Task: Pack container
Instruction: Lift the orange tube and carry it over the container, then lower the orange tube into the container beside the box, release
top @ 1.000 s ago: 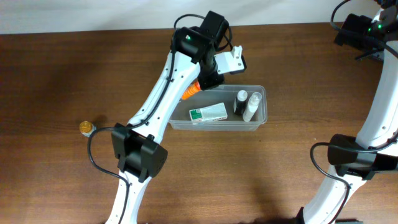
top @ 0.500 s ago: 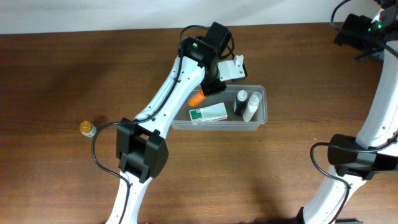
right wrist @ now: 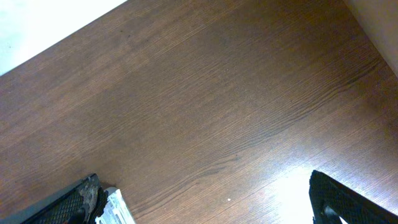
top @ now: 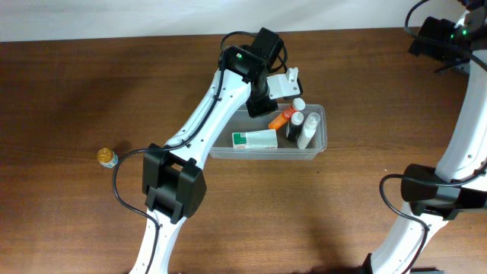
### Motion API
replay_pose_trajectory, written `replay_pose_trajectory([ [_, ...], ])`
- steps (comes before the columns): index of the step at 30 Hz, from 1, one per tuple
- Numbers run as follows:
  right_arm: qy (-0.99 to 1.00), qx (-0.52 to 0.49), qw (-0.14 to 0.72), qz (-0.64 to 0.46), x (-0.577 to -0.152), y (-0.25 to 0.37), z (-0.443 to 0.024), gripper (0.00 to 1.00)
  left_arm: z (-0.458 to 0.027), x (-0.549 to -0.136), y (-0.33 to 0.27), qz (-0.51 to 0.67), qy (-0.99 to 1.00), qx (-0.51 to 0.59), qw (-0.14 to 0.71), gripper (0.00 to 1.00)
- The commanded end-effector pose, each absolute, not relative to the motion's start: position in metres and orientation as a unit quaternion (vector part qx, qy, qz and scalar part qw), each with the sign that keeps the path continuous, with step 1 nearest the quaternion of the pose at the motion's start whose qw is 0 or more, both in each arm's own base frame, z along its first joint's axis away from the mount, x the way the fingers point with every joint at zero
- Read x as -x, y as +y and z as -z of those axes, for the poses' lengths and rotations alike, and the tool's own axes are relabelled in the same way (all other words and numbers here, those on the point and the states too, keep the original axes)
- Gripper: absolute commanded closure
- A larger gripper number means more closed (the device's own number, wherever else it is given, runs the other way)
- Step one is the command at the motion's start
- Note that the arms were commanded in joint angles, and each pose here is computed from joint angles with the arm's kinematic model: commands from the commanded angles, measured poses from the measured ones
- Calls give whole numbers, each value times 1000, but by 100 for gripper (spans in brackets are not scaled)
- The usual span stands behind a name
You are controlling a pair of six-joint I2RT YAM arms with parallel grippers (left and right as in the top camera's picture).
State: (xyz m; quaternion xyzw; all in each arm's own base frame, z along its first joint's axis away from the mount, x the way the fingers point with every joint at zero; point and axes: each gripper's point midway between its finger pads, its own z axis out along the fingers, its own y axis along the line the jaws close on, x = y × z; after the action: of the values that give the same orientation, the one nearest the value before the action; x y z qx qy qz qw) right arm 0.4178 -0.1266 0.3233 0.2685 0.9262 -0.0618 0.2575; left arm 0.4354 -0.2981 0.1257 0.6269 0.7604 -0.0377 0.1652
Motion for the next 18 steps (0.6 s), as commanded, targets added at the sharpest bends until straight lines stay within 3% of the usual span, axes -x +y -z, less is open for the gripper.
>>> replay_pose_trajectory([
  [1,923,-273,264,66,-414,-129,-330,2,-120,-433,-300,38,756,-634,160,55],
  [9,923,-273,264,66,-414,-129,-330,2,-128,-446,-308,41,775,-600,192,56],
  [18,923,-273,264,66,-414,-129,-330,2,-185,-455,-348,50,761,-582,281,62],
])
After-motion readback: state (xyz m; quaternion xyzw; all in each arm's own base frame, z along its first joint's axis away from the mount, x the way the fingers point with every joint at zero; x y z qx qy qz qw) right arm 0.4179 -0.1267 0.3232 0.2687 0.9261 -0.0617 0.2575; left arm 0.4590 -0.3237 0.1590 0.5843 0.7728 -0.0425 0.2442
